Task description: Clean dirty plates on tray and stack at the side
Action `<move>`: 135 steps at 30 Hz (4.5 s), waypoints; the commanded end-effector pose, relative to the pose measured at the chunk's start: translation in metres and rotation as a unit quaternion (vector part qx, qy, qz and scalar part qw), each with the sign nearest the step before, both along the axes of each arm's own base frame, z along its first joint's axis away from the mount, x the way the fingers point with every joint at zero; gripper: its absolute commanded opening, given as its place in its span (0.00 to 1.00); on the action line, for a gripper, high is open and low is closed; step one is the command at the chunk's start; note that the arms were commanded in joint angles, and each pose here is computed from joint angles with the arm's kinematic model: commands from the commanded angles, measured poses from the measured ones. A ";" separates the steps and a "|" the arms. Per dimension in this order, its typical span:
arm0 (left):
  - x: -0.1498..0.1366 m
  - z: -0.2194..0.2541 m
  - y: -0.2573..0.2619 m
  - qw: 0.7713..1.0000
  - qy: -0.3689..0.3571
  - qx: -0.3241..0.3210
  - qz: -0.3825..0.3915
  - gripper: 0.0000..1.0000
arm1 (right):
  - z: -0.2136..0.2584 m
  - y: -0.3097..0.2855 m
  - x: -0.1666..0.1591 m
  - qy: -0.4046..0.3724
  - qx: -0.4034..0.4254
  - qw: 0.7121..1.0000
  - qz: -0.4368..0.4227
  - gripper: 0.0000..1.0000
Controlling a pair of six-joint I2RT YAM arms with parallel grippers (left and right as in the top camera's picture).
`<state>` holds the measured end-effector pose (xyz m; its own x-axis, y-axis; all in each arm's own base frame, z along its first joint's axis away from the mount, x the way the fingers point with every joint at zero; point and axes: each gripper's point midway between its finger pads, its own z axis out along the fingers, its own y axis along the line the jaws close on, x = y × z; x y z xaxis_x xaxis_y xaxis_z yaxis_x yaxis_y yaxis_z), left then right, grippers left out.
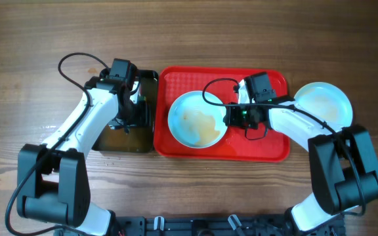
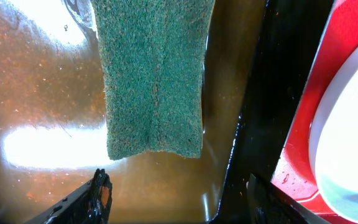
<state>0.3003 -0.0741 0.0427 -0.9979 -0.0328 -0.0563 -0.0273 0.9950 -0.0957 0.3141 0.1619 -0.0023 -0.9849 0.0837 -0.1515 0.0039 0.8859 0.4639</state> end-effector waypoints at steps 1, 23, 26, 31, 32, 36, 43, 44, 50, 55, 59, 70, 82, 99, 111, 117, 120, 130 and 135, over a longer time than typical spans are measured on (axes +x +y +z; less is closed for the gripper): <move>0.003 0.004 -0.002 1.000 -0.005 -0.010 0.006 0.68 | -0.013 -0.011 -0.012 0.016 -0.030 0.999 0.001 0.04; 0.014 0.005 -0.005 1.000 -0.028 -0.014 0.005 0.68 | 0.163 -0.057 0.045 -0.367 -0.408 0.832 0.084 0.04; 0.014 0.005 -0.005 1.000 -0.027 -0.014 0.005 0.68 | 0.175 -0.036 0.045 -0.401 -0.431 0.798 0.129 0.04; 0.016 0.005 -0.005 0.999 -0.032 -0.015 0.006 0.68 | 0.192 -0.001 0.042 -0.450 -0.473 0.715 0.249 0.04; 0.016 0.005 -0.005 0.999 -0.033 -0.015 0.005 0.68 | 0.194 0.005 0.041 -0.457 -0.478 0.700 0.269 0.04; 0.017 0.005 -0.005 0.999 -0.035 -0.016 0.006 0.68 | 0.205 0.031 0.035 -0.483 -0.507 0.617 0.360 0.04; 0.018 0.005 -0.005 0.999 -0.037 -0.016 0.005 0.67 | 0.237 0.029 0.043 -0.503 -0.561 0.568 0.329 0.04; 0.019 0.005 -0.005 0.999 -0.037 -0.016 0.005 0.67 | 0.240 0.029 0.044 -0.507 -0.562 0.567 0.325 0.04; 0.019 0.006 -0.006 0.999 -0.039 -0.016 0.005 0.66 | 0.232 -0.003 0.056 -0.500 -0.495 0.692 0.162 0.04; 0.019 0.006 -0.006 0.999 -0.038 -0.016 0.005 0.65 | 0.186 -0.104 0.058 -0.374 -0.418 0.820 -0.112 0.04; 0.019 0.006 -0.006 0.999 -0.038 -0.016 0.005 0.66 | 0.146 -0.166 0.045 -0.259 -0.347 0.869 -0.237 0.04; 0.019 0.006 -0.006 0.999 -0.039 -0.016 0.005 0.66 | 0.106 -0.298 -0.010 -0.089 -0.236 0.842 -0.476 0.04; 0.019 0.006 -0.006 0.999 -0.038 -0.016 0.005 0.70 | 0.098 -0.303 -0.020 -0.061 -0.146 0.863 -0.480 0.46; 0.024 0.066 0.018 0.987 -0.110 -0.040 0.114 1.00 | 0.131 -0.098 -0.005 -0.125 -0.120 0.985 0.008 1.00; -0.060 0.162 0.017 0.942 -0.323 -0.061 0.070 1.00 | 0.247 -0.118 -0.068 -0.349 -0.138 0.926 -0.048 0.99; -0.092 0.203 0.023 0.900 -0.420 -0.094 0.069 1.00 | 0.274 -0.121 -0.091 -0.406 -0.129 0.903 -0.059 1.00; -0.096 0.210 0.025 0.893 -0.434 -0.099 0.069 1.00 | 0.268 -0.121 -0.091 -0.395 -0.131 0.908 -0.057 0.99; -0.097 0.208 0.025 0.895 -0.430 -0.098 0.069 1.00 | 0.261 -0.120 -0.088 -0.378 -0.133 0.915 -0.054 0.99; -0.097 0.208 0.025 0.895 -0.430 -0.097 0.069 1.00 | 0.268 -0.126 -0.095 -0.408 -0.153 0.899 -0.048 0.99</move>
